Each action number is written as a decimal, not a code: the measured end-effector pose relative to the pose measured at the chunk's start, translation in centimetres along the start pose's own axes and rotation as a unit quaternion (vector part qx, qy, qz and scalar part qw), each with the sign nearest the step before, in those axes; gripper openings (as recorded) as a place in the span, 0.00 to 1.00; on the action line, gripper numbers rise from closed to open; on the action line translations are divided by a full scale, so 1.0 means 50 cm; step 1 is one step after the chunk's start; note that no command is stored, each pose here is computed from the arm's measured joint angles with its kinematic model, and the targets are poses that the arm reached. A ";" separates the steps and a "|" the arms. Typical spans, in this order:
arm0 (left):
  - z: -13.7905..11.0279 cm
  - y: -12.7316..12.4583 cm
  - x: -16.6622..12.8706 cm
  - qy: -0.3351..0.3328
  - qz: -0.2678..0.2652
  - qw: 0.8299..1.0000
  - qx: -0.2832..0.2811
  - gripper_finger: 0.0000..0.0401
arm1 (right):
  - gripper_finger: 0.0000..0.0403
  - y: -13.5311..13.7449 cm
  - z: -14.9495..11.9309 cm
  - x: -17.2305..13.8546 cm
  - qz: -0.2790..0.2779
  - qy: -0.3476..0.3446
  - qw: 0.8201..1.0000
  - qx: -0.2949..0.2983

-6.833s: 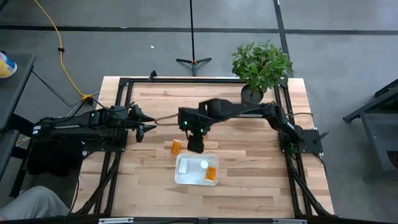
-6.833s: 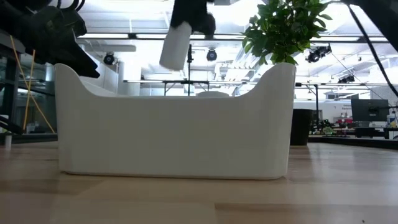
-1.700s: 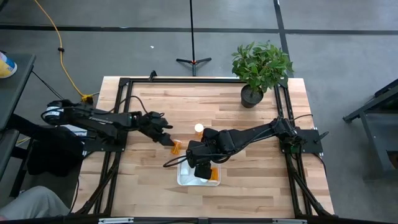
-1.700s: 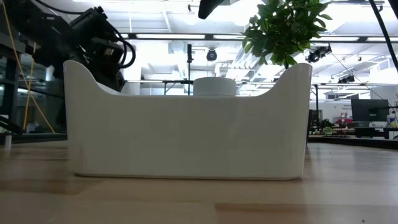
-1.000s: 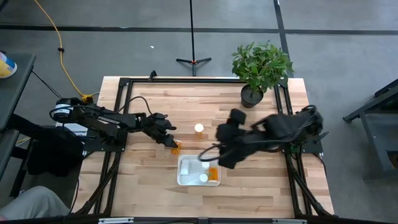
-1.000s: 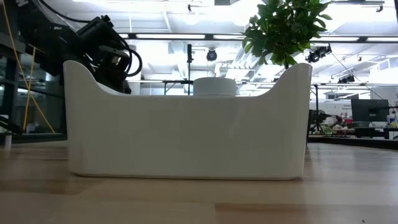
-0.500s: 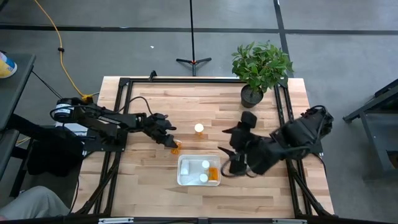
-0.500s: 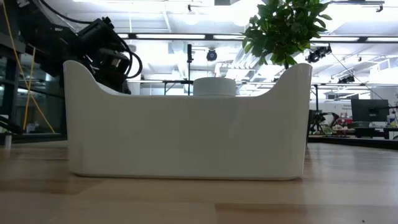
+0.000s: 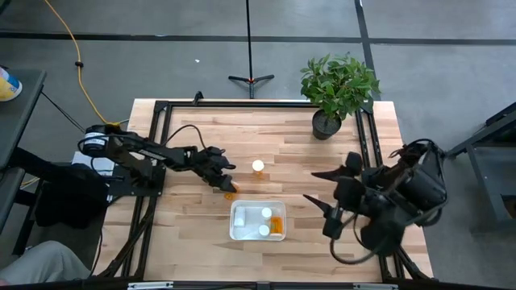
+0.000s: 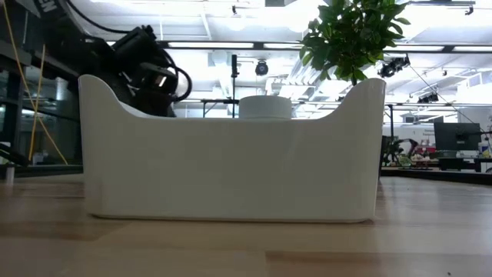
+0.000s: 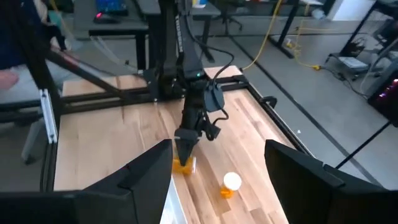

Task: Pick and place pill bottles into a basket
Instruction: Put the left orange pill bottle into the white bin

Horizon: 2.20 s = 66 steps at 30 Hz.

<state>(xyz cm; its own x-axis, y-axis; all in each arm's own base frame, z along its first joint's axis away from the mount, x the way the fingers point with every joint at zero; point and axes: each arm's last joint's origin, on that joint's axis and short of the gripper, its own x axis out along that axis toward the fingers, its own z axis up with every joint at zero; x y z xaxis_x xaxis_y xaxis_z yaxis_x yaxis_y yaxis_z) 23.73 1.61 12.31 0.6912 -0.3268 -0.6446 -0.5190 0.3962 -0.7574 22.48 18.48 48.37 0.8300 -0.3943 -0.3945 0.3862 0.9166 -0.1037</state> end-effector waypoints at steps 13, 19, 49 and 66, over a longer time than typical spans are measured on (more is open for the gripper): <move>-0.015 -0.010 0.039 0.030 0.019 0.999 0.026 0.82 | 0.61 0.043 -0.058 0.013 -0.016 -0.002 0.999 0.032; -0.015 -0.005 0.039 0.020 0.035 0.999 0.022 0.61 | 0.61 0.039 -0.057 0.011 -0.007 -0.010 0.999 0.047; 0.031 -0.126 -0.032 -0.068 -0.110 0.955 0.268 0.40 | 0.60 0.042 -0.059 0.014 0.022 0.014 0.997 0.066; -0.079 -0.238 -0.047 -0.166 -0.215 0.868 0.416 0.39 | 0.60 0.032 -0.055 0.038 0.027 0.046 0.997 0.064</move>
<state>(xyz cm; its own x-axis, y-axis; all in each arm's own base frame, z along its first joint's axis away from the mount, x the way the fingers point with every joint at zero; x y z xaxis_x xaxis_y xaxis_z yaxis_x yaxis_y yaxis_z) 26.33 -5.72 22.42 0.9092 -0.3879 -0.1512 0.2704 0.8264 -0.4938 23.56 19.40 44.95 0.8121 -0.3321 -0.4799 0.3956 0.9178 0.0343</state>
